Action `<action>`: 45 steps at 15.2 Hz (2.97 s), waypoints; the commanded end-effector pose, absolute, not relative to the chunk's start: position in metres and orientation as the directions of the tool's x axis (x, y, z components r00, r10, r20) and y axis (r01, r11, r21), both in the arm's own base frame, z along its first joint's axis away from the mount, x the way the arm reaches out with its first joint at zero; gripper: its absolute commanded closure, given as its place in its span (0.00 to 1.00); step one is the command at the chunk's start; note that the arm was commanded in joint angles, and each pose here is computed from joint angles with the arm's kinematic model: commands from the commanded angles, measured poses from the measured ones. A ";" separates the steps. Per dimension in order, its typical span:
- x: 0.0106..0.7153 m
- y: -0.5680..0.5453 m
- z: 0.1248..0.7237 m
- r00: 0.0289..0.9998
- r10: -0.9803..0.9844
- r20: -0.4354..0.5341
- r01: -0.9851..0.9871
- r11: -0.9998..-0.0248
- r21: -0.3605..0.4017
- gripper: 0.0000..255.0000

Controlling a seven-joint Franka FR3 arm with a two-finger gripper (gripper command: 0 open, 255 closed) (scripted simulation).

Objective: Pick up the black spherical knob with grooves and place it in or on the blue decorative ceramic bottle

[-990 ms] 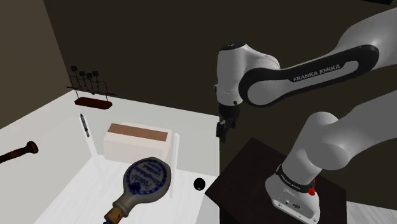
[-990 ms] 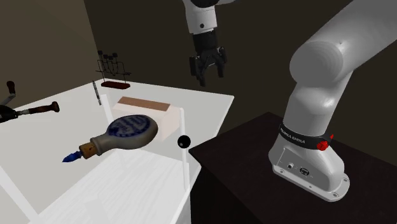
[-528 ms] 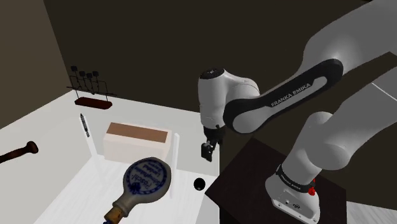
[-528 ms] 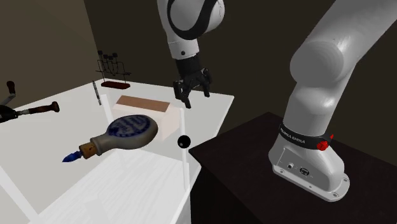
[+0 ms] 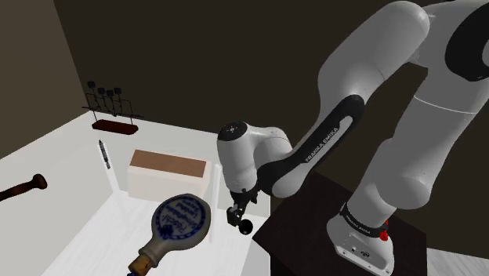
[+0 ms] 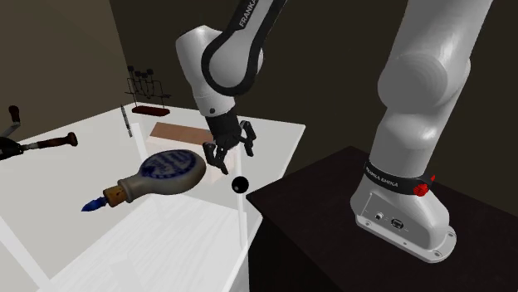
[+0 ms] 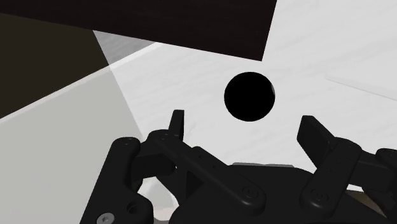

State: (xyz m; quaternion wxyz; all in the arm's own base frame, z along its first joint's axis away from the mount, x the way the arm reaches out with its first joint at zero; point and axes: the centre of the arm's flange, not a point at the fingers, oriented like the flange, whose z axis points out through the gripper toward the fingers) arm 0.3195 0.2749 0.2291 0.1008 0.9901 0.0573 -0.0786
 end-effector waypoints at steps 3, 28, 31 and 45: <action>0.320 0.290 0.196 0.981 0.098 -0.168 0.130 -0.972 0.195 0.00; 0.315 0.284 0.173 0.981 0.098 -0.168 0.130 -0.972 0.195 1.00; 0.316 0.284 0.189 0.981 0.098 -0.168 0.130 -0.972 0.195 1.00; 0.316 0.284 0.263 0.981 0.098 -0.168 0.130 -0.972 0.195 1.00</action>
